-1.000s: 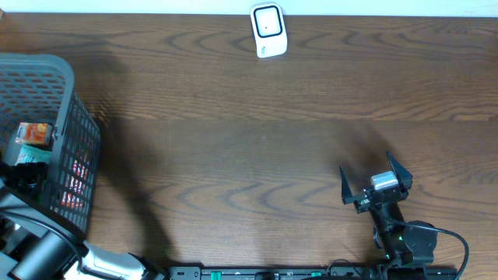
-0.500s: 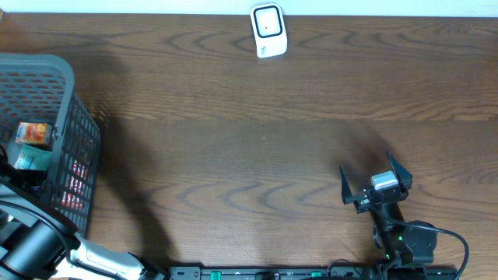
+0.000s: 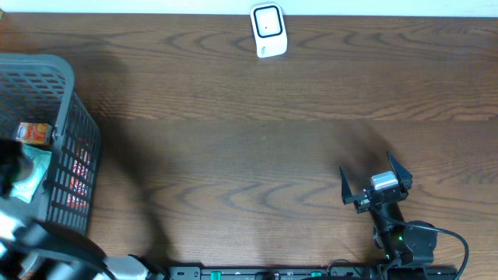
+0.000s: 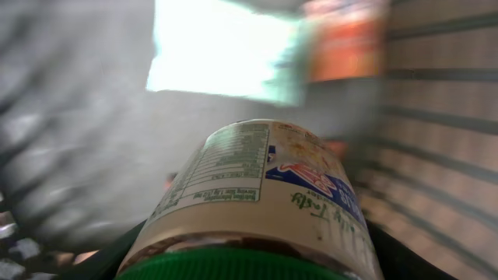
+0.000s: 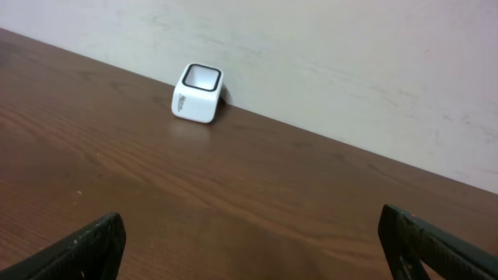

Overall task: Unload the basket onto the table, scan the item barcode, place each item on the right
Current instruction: 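Grasp the green-lidded jar inside the basket with the left gripper, then carry the jar out and set it upright mid-table, left gripper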

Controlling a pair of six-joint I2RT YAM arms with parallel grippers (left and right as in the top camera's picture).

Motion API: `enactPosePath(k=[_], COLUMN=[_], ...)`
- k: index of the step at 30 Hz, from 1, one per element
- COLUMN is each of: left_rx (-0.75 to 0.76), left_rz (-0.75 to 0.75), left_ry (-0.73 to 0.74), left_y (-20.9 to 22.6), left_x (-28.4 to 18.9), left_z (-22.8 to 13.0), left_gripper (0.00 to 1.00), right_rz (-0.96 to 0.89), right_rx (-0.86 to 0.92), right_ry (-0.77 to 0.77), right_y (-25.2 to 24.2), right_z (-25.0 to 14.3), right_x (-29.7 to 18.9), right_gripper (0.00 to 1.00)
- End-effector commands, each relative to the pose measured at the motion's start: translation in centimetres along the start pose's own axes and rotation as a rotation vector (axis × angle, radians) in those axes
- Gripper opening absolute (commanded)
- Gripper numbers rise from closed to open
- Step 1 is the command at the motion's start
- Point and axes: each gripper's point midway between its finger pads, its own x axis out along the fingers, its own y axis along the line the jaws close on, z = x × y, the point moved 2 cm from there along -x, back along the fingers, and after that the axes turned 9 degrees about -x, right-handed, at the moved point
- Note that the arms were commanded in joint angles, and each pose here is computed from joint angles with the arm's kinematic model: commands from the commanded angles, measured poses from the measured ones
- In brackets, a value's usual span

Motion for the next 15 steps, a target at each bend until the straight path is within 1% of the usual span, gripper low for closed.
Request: enactPosePath(k=[1,4,7,9,11,13,15], left_rx=[0.083,0.174,0.304,0.390,0.546,0.648,0.787], left_rz=[-0.347,-0.556,-0.704,-0.762,-0.826,-0.844,-0.847], left_ry=[0.013,0.050,0.079,0.095,0.129,0.181,0.244], left_y=[-4.6,-7.0,-8.8,-9.7,-10.8,-11.3,-11.5], left_x=[-7.3,-11.4,-15.0,-16.5,-18.0,-18.3,-18.2], left_z=[-2.7,-5.7,-9.8,-12.3,-16.4,-19.6,-23.5], left_gripper=[0.68,0.68,0.68,0.68,0.68,0.68,0.68], right_rz=[-0.011,-0.011,-0.011,-0.011,-0.011,-0.011,-0.011], right_rx=[0.016,0.016,0.016,0.016,0.016,0.016,0.016], right_ry=[0.006,0.006,0.006,0.006,0.006,0.006,0.006], right_y=[-0.2,-0.2,-0.2,-0.2,-0.2,-0.2,-0.2], right_z=[-0.1,-0.1,-0.1,-0.1,-0.1,-0.1,-0.1], right_x=[0.0,0.0,0.0,0.0,0.0,0.0,0.0], right_gripper=[0.99,0.99,0.99,0.99,0.99,0.99,0.99])
